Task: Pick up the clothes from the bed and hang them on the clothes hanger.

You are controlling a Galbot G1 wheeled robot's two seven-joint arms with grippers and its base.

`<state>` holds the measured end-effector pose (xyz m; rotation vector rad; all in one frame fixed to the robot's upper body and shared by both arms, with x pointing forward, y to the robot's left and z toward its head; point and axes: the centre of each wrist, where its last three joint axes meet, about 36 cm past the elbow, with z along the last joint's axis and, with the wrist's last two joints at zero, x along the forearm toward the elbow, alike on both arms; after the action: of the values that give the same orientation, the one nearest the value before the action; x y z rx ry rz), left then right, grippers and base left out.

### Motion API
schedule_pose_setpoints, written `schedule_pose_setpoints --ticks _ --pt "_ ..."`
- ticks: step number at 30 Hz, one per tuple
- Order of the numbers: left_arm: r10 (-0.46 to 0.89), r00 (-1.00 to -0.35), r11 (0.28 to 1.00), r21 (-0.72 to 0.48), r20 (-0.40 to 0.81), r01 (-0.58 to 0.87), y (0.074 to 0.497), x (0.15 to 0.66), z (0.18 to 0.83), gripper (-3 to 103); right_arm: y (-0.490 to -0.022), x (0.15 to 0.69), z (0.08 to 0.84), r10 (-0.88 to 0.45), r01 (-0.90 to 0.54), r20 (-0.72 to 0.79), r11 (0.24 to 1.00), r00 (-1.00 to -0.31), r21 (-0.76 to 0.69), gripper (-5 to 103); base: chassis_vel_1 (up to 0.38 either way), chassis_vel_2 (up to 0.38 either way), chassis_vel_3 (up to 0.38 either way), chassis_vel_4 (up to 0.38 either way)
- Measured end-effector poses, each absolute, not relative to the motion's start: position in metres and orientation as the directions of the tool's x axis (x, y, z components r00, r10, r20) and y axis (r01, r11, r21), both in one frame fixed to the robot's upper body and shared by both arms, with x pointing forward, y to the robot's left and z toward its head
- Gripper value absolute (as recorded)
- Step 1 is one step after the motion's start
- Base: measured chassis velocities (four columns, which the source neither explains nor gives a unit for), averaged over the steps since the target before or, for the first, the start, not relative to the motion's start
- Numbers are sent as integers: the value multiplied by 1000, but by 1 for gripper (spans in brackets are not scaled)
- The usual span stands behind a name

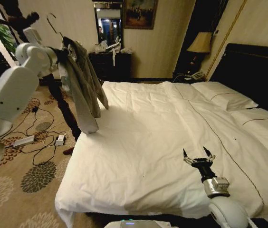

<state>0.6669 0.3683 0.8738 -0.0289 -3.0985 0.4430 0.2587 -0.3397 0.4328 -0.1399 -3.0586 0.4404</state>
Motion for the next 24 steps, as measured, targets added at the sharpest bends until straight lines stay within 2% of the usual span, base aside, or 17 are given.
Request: schedule_pose_setpoints --ticks 4,12,24 --pt "9 -1000 956 -292 15 4 365 670 887 15 -340 259 433 96 82 35 955 -995 -284 100 0 0 0 0" --pt "-44 -998 948 -313 47 -57 393 671 897 15 -340 259 433 96 82 35 955 -995 -283 100 0 0 0 0" --pt "-72 -996 926 -368 58 -89 412 670 903 15 -340 259 433 96 82 35 955 -995 -283 100 0 0 0 0"
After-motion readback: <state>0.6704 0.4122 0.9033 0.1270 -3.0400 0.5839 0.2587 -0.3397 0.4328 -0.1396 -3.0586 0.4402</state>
